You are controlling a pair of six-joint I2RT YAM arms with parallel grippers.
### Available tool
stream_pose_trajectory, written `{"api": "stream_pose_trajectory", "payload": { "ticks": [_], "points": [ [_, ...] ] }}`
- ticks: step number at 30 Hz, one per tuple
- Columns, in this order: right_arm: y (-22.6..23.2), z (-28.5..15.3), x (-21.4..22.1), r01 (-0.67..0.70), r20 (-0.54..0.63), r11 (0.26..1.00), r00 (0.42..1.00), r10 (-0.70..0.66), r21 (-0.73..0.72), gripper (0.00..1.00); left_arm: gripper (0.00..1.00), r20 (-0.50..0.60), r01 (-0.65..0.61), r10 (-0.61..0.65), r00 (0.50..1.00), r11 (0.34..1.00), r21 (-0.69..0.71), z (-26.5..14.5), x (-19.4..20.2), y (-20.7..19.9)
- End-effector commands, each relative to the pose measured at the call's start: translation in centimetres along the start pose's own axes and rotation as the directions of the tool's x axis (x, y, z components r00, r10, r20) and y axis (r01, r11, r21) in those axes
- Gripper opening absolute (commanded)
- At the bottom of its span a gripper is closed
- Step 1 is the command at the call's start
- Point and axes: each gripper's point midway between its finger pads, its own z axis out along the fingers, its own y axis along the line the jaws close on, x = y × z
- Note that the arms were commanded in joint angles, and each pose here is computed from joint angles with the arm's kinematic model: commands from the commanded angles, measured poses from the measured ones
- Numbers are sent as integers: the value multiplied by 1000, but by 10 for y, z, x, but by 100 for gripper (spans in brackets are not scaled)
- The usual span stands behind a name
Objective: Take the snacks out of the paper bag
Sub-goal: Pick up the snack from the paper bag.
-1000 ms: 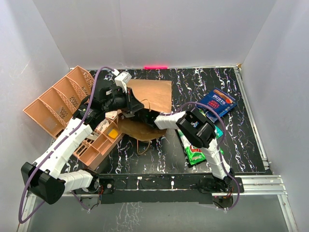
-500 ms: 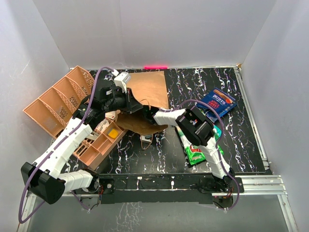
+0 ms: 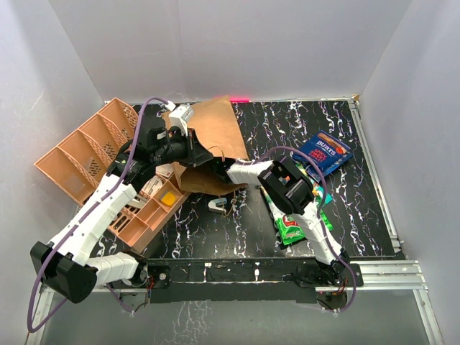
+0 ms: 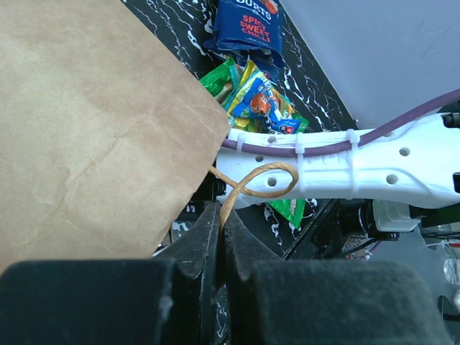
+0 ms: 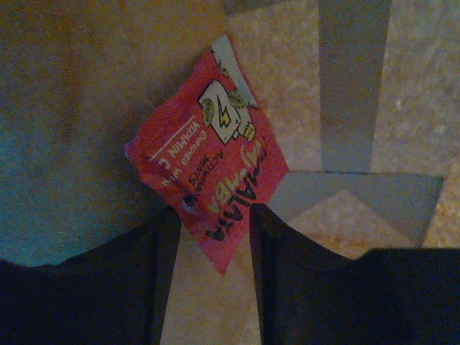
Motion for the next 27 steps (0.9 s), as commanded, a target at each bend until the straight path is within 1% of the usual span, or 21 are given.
{"api": "stream_pose_trajectory", "payload": {
  "ticks": [1, 4, 9, 14, 19, 23, 27],
  "points": [
    [-39, 10, -1, -22, 17, 992, 1000, 20, 124, 42, 0, 41, -5, 3, 999, 999, 50, -13, -16, -20],
    [-39, 10, -3, -15, 33, 993, 999, 11, 120, 31, 0, 48, 15, -16, 999, 1000, 19, -12, -19, -15],
    [-37, -9, -12, -33, 80, 994, 996, 25, 106, 21, 0, 72, 49, -46, 996, 998, -51, -10, -28, -5],
    [-30, -34, -15, -65, 111, 996, 992, 58, 67, 8, 0, 105, 67, -57, 993, 993, -94, -7, -35, 3],
    [-28, -60, -21, -122, 146, 992, 982, 117, 24, 7, 0, 128, 67, -54, 990, 993, -97, -4, -41, 5],
    [-19, -85, -30, -134, 198, 990, 970, 139, -37, 8, 0, 129, 62, -48, 991, 992, -107, -1, -41, 8],
    [-10, -109, -34, -182, 227, 978, 953, 200, -97, 7, 0, 135, 57, -43, 990, 993, -107, -1, -44, 8]
  ]
}}
